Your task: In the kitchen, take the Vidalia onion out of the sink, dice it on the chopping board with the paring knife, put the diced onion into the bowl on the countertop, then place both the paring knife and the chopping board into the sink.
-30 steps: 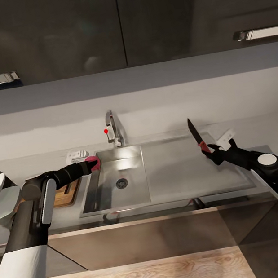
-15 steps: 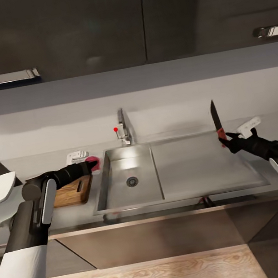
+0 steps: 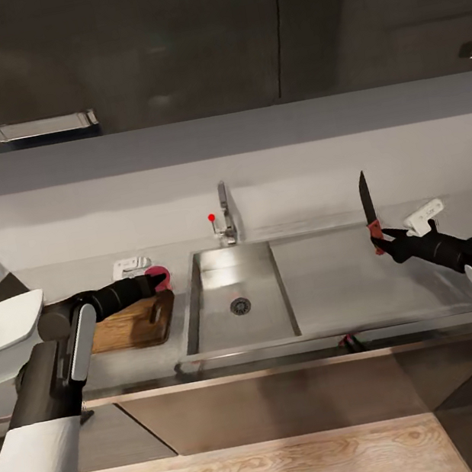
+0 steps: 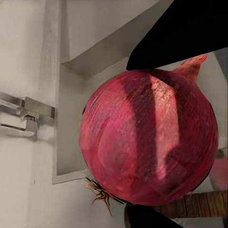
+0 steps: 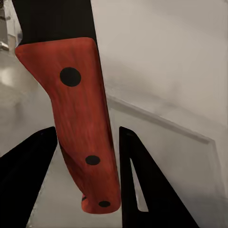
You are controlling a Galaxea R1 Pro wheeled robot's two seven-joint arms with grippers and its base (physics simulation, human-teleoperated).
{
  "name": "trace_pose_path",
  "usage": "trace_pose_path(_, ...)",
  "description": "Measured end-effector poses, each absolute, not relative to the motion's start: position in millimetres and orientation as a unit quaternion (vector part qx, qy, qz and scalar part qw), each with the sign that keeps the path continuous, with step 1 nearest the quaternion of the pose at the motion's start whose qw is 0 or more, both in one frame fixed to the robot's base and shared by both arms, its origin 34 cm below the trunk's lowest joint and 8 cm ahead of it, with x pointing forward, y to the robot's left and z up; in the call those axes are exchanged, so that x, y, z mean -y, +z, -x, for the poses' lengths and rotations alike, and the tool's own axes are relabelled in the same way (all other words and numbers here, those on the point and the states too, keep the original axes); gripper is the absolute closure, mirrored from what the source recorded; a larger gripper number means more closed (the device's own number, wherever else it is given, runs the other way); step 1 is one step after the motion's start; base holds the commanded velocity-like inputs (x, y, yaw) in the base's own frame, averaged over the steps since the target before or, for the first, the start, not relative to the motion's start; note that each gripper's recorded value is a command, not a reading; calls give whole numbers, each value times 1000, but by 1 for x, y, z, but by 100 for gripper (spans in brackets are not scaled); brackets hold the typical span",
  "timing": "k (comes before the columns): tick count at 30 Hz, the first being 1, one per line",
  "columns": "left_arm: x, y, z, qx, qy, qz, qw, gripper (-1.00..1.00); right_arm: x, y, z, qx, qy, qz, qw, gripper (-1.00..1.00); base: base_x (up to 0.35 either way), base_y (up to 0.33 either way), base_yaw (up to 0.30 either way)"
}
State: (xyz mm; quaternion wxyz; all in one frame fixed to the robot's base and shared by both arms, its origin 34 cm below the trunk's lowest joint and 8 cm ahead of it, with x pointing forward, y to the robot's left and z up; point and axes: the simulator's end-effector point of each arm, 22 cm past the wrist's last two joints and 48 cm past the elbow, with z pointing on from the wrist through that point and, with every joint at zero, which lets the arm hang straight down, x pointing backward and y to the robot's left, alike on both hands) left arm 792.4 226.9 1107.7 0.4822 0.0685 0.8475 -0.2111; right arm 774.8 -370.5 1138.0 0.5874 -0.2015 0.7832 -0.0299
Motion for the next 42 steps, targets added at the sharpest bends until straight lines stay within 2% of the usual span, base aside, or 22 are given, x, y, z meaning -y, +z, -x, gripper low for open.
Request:
trace_pose_path(21,-226,1102,-792,-851,-212,-67,477,100,369,1138,-775,-782,-29,204,588,100,94,287,0)
trace_pose_path(34,-226,1100,-792,-851,-213,-66,475,100,369,1137,-775,-784,-29,203,586,100,9,28,-87)
trace_pose_path(42,-226,1100,-792,-851,-213,-66,475,100,366,1135,-775,-784,-26,204,586,100,-110,148,-19)
